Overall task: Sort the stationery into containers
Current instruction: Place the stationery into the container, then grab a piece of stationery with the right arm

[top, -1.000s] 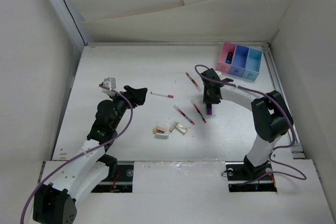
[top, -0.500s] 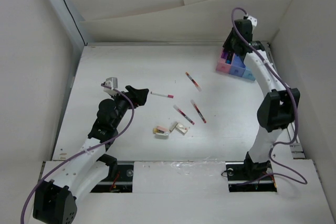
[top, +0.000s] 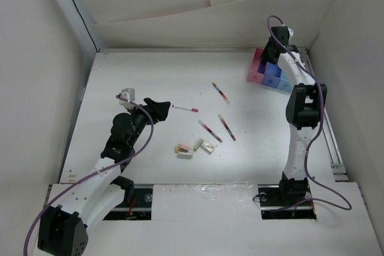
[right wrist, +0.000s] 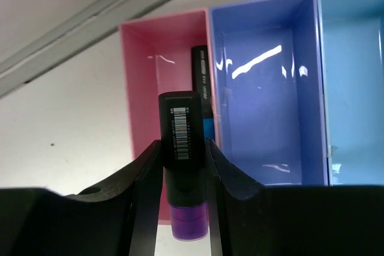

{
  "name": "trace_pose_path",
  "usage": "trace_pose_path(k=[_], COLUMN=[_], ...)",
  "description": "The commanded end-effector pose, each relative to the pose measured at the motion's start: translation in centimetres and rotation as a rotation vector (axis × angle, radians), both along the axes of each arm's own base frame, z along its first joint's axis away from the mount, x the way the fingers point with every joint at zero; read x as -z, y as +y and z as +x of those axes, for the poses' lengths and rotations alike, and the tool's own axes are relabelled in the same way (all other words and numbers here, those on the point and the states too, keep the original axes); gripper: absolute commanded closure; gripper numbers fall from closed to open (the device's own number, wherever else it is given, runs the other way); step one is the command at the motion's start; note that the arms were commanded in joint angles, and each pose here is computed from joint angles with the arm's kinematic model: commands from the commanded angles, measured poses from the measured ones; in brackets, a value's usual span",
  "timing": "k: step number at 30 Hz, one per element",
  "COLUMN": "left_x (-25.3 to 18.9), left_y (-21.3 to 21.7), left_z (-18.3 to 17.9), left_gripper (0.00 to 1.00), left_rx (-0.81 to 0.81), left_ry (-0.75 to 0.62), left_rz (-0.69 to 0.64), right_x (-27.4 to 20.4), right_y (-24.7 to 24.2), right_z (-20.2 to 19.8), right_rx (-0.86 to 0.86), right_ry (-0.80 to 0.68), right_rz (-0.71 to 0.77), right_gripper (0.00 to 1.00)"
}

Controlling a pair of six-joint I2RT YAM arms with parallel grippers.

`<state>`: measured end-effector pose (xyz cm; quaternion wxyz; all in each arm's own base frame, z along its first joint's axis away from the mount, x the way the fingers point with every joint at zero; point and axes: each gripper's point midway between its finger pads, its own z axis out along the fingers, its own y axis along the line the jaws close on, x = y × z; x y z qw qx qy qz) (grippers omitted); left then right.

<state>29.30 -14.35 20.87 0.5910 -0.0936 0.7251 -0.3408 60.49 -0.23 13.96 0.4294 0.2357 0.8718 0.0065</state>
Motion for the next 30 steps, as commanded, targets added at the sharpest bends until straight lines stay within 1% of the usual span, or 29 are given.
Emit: trace_pose_path(k=[1,2,4,5,6,8,9,11,14,15,16,17,18,19,20,21,22,23,24,25,26,27,29,30], left_x=[-3.3,-3.3,-3.3,-3.3,-3.3,-3.3,-3.3,-3.3,-3.3,-3.3,-3.3,-3.3,-3.3,-3.6,-3.6,-3.6,-3.6,-3.6,-3.6,-3.6,-3.6,-3.8,-3.9,-3.9], left_y=[-0.5,-0.5,-0.5,-0.5,-0.5,-0.5,-0.5,-0.5,-0.5,-0.5,-0.5,-0.5,-0.5,-0.4,-0.4,-0.4,-0.4,-0.4,-0.4,-0.6,-0.6,-0.5,-0.5,-0.5], left_z=[0.3,0.3,0.3,0.3,0.3,0.3,0.3,0.3,0.3,0.3,0.3,0.3,0.3,0.2,0.2,0.2,0.2,0.2,0.2,0.1,0.1,0.0,0.0,0.0], left_gripper=[0.22,0.22,0.22,0.22,0.22,0.22,0.22,0.22,0.22,0.22,0.22,0.22,0.22,0.22,0.22,0.22,0.22,0.22,0.22,0.22,0.22,0.22,0.22,0.22], left_rx=[0.018,0.018,0.018,0.018,0.018,0.018,0.018,0.018,0.018,0.018,0.018,0.018,0.018,0.018,0.018,0.018,0.018,0.018,0.018,0.027,0.027,0.027,0.027,0.027], left_ry=[-0.092,-0.092,-0.092,-0.092,-0.092,-0.092,-0.092,-0.092,-0.092,-0.092,-0.092,-0.092,-0.092,-0.1,-0.1,-0.1,-0.1,-0.1,-0.1,-0.1,-0.1,-0.109,-0.109,-0.109], left_rz=[-0.031,-0.031,-0.031,-0.031,-0.031,-0.031,-0.031,-0.031,-0.031,-0.031,-0.031,-0.031,-0.031,-0.034,-0.034,-0.034,-0.034,-0.034,-0.034,-0.034,-0.034,-0.037,-0.037,-0.037], right_x=[-4.9,-4.5,-3.9,-3.5,-3.2,-3.5,-4.4,-5.1,-7.1,-7.5,-8.2,-8.7,-8.8,-6.3,-7.5,-7.7,-7.1,-5.0,-4.3,-2.9,-1.1,-0.2,1.1,2.9], right_y=[0.8,0.8,1.0,1.0,1.2,1.2,1.2,1.2,1.2,2.0,3.0,3.8,6.0,7.5,9.0,10.6,13.5,14.7,15.9,17.8,18.4,19.0,20.3,20.6], right_z=[1.8,2.0,2.1,2.0,2.0,1.9,1.8,1.5,0.7,0.3,-0.9,-1.5,-2.3,-4.0,-5.3,-5.8,-7.0,-9.0,-9.7,-10.9,-12.1,-12.6,-13.8,-14.2], right_rx=[-0.04,-0.04,-0.049,-0.049,-0.06,-0.06,-0.06,-0.06,-0.061,-0.081,-0.104,-0.118,-0.165,-0.202,-0.244,-0.28,-0.336,-0.365,-0.391,-0.427,-0.445,-0.463,-0.487,-0.506], right_ry=[-0.126,-0.126,-0.117,-0.108,-0.109,-0.115,-0.135,-0.149,-0.17,-0.173,-0.173,-0.185,-0.187,-0.135,-0.162,-0.191,-0.193,-0.154,-0.155,-0.125,-0.083,-0.064,-0.021,0.017], right_rz=[0.007,0.007,0.014,0.014,0.022,0.022,0.022,0.022,0.022,0.031,0.037,0.039,0.051,0.062,0.065,0.074,0.08,0.08,0.082,0.062,0.057,0.04,0.022,0.005], right_gripper=[0.89,0.88,0.77,0.7,0.57,0.46,0.42,0.37,0.37,0.37,0.39,0.5,0.6,0.7,0.89,0.95,0.98,0.98,0.95,0.89,0.79,0.6,0.46,0.44])
